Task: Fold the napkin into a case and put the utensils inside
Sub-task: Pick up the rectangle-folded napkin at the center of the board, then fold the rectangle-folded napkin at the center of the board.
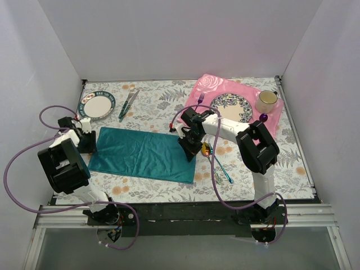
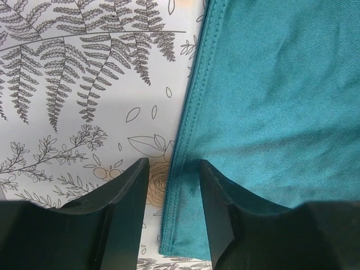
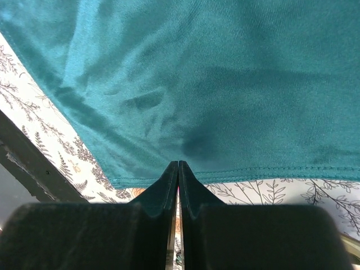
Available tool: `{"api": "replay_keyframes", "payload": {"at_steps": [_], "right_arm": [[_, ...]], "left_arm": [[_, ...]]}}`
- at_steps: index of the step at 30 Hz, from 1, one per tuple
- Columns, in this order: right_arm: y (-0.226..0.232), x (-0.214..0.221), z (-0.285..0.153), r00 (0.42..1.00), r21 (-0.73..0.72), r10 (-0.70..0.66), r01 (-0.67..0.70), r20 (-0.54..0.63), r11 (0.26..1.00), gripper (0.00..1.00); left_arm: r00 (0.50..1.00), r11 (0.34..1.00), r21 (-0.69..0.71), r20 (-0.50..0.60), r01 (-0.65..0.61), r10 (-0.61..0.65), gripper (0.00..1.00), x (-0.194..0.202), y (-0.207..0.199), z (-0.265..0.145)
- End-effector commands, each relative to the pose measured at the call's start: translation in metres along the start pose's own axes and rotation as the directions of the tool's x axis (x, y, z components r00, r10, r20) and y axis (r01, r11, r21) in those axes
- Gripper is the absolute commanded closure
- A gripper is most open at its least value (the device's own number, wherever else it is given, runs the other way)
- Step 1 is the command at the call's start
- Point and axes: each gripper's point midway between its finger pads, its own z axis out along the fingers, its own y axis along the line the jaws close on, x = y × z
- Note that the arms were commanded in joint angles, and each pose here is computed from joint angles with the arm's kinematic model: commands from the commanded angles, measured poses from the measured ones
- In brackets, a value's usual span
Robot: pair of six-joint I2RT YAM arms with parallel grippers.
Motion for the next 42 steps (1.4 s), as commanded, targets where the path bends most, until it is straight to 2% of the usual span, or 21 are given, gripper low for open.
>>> {"api": "replay_keyframes", "payload": {"at_steps": [1, 8, 12, 13, 15, 22, 26, 31, 39, 40, 42], "right_arm": [[0.0, 0.004, 0.005, 1.0, -0.003, 0.003, -0.003, -0.017, 1.0, 0.91], [-0.002, 0.004, 0.007, 1.0, -0.003, 0.008, -0.008, -0.024, 1.0, 0.92], [-0.002, 0.004, 0.006, 1.0, 0.001, 0.006, -0.006, -0.022, 1.0, 0.92], [-0.001, 0.004, 0.007, 1.0, -0.001, 0.007, -0.007, -0.023, 1.0, 0.92], [-0.001, 0.004, 0.006, 1.0, -0.002, 0.008, -0.008, -0.021, 1.0, 0.92], [0.001, 0.003, 0.006, 1.0, -0.011, 0.011, -0.011, -0.017, 1.0, 0.92], [0.007, -0.001, 0.001, 1.0, -0.033, 0.01, -0.01, -0.001, 0.999, 0.92], [0.013, -0.008, -0.006, 1.0, -0.052, 0.008, -0.007, 0.019, 0.999, 0.92], [0.005, -0.021, -0.034, 0.995, -0.058, 0.036, -0.031, 0.098, 0.998, 0.92], [0.003, -0.021, -0.037, 0.993, -0.059, 0.041, -0.035, 0.106, 0.998, 0.92], [-0.003, -0.018, -0.046, 0.99, -0.055, 0.057, -0.05, 0.126, 0.997, 0.92]], "left_arm": [[0.996, 0.998, 0.051, -0.084, -0.028, 0.032, 0.61, 0.031, -0.024, 0.009], [0.992, 0.997, 0.069, -0.11, -0.046, 0.053, 0.71, 0.042, -0.034, 0.012], [0.99, 0.996, 0.088, -0.138, -0.028, 0.04, 0.87, 0.046, -0.037, 0.014], [0.99, 0.996, 0.088, -0.133, -0.024, 0.036, 0.95, 0.043, -0.036, 0.014], [0.992, 0.996, 0.086, -0.125, -0.019, 0.03, 1.0, 0.038, -0.036, 0.012], [0.999, 0.994, 0.103, -0.035, -0.03, 0.034, 1.0, -0.002, -0.042, -0.018], [0.996, 0.986, 0.141, 0.026, -0.09, 0.087, 1.0, -0.024, -0.073, -0.045], [0.991, 0.971, 0.198, 0.036, -0.137, 0.132, 1.0, -0.033, -0.108, -0.062], [0.973, 0.896, 0.384, 0.027, -0.223, 0.23, 1.0, -0.031, -0.199, -0.079], [0.962, 0.866, 0.43, 0.015, -0.253, 0.274, 1.0, -0.024, -0.226, -0.079], [0.959, 0.837, 0.483, 0.023, -0.258, 0.282, 1.0, -0.025, -0.249, -0.079]]}}
